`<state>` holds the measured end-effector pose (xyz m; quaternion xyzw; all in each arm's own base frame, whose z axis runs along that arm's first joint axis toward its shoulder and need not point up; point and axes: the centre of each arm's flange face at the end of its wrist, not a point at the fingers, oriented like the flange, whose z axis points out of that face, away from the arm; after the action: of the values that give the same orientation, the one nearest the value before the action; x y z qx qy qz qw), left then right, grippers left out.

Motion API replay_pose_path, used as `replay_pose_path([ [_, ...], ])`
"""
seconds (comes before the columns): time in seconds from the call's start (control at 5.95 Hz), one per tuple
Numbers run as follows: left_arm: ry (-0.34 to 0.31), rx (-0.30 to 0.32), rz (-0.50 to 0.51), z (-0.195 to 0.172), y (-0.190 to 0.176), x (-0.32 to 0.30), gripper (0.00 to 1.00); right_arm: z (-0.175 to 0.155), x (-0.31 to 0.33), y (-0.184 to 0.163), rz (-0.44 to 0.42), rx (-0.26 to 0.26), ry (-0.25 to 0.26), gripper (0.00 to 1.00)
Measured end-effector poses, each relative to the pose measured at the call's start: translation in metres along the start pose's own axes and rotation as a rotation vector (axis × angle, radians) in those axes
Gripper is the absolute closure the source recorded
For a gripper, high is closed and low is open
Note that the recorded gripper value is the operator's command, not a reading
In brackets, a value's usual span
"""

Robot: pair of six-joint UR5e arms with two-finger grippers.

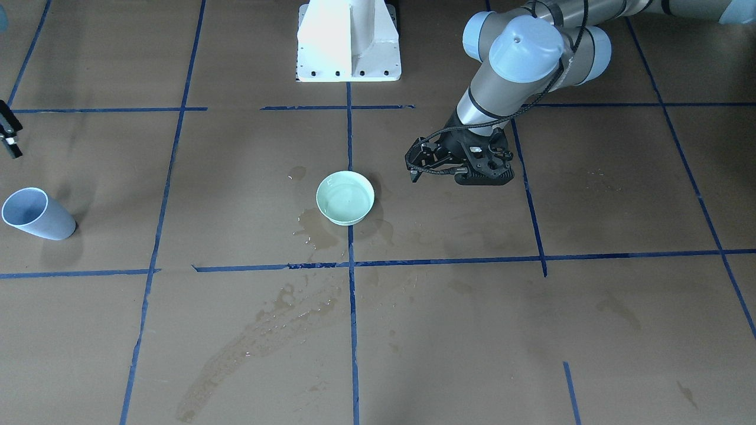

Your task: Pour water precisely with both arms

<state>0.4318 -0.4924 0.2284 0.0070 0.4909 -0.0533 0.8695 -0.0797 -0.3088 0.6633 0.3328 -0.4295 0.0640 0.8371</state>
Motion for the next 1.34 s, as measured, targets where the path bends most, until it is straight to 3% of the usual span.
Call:
replay_pose_path([
  [0.34,-0.009,0.018,0.005,0.004,0.002,0.002,0.00,-0.026,0.043,-0.039,-0.044,-0.088,0.010,0.00],
  [0.67,-0.013,0.018,-0.015,0.012,0.010,0.010,0.00,-0.027,0.080,-0.069,0.002,-0.270,0.033,0.00],
  [1.01,-0.007,0.024,-0.042,0.019,0.019,0.031,0.00,-0.018,0.111,-0.102,-0.009,-0.459,0.051,0.00],
  [1.34,-0.012,0.044,-0.065,0.037,0.033,0.059,0.00,-0.024,0.126,-0.147,0.023,-0.597,0.074,0.00],
])
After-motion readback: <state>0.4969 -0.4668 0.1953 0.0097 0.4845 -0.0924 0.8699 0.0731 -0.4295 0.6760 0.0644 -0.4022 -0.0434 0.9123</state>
